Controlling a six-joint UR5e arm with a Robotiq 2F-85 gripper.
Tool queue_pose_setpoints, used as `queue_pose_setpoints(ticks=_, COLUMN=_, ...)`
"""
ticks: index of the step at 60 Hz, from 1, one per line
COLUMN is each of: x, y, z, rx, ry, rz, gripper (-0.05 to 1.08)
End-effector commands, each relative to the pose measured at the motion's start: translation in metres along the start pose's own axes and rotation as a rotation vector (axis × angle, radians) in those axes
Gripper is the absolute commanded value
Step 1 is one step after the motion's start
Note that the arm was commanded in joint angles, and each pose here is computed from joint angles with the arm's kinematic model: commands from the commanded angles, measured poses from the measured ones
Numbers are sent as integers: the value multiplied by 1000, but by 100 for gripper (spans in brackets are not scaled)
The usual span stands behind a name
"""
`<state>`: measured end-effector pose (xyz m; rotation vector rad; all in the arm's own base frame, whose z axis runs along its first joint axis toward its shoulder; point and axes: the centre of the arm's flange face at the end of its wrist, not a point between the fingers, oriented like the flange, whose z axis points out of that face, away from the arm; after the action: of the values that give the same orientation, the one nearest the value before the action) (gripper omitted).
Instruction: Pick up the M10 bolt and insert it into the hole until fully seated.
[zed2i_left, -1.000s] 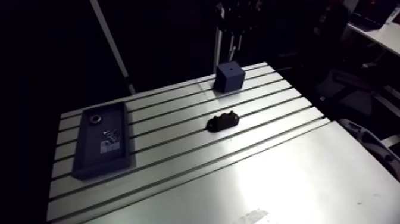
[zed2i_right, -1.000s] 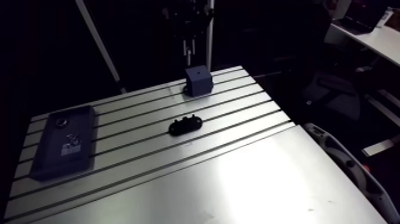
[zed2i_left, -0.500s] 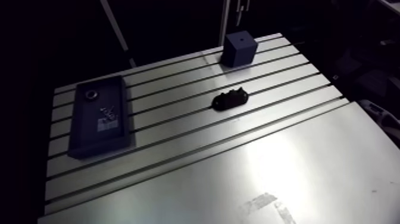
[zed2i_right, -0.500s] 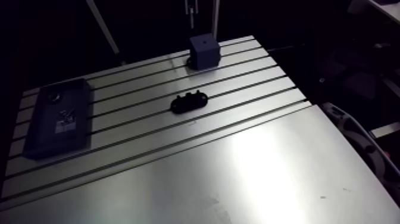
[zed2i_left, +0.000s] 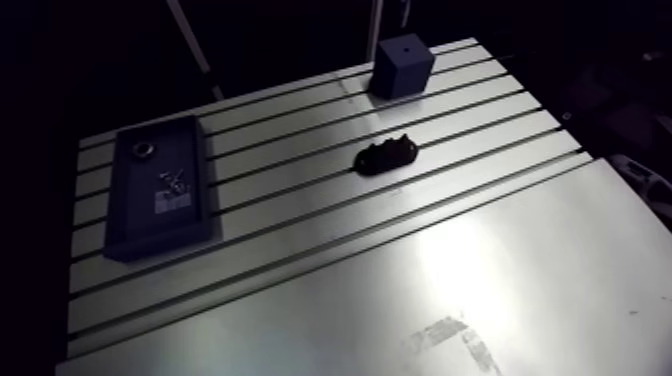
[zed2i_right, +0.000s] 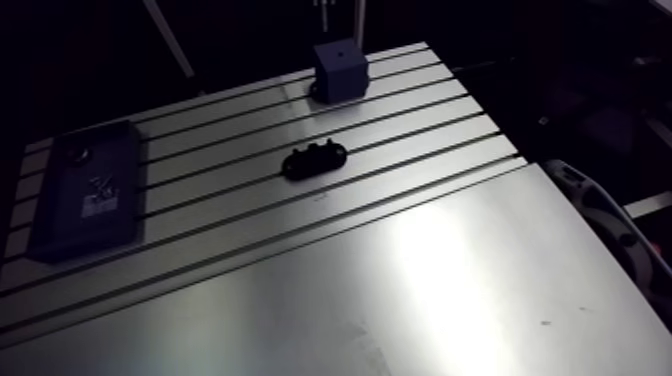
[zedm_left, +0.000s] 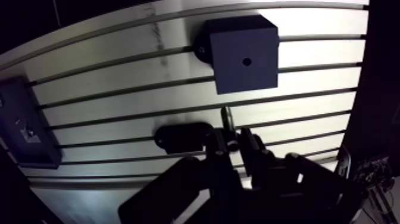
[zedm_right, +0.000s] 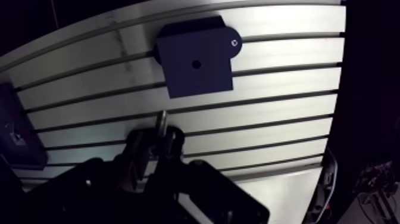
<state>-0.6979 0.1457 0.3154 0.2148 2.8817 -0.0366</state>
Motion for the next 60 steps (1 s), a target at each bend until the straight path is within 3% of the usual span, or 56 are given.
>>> queue_pose_setpoints(ticks=1, x=10, y=10, z=15, rx=9, ry=-28, rz=31, gripper=108)
queue_pose_setpoints(ticks=60, x=28, y=28, z=22, rx=10, ry=-20, rz=57, gripper=108)
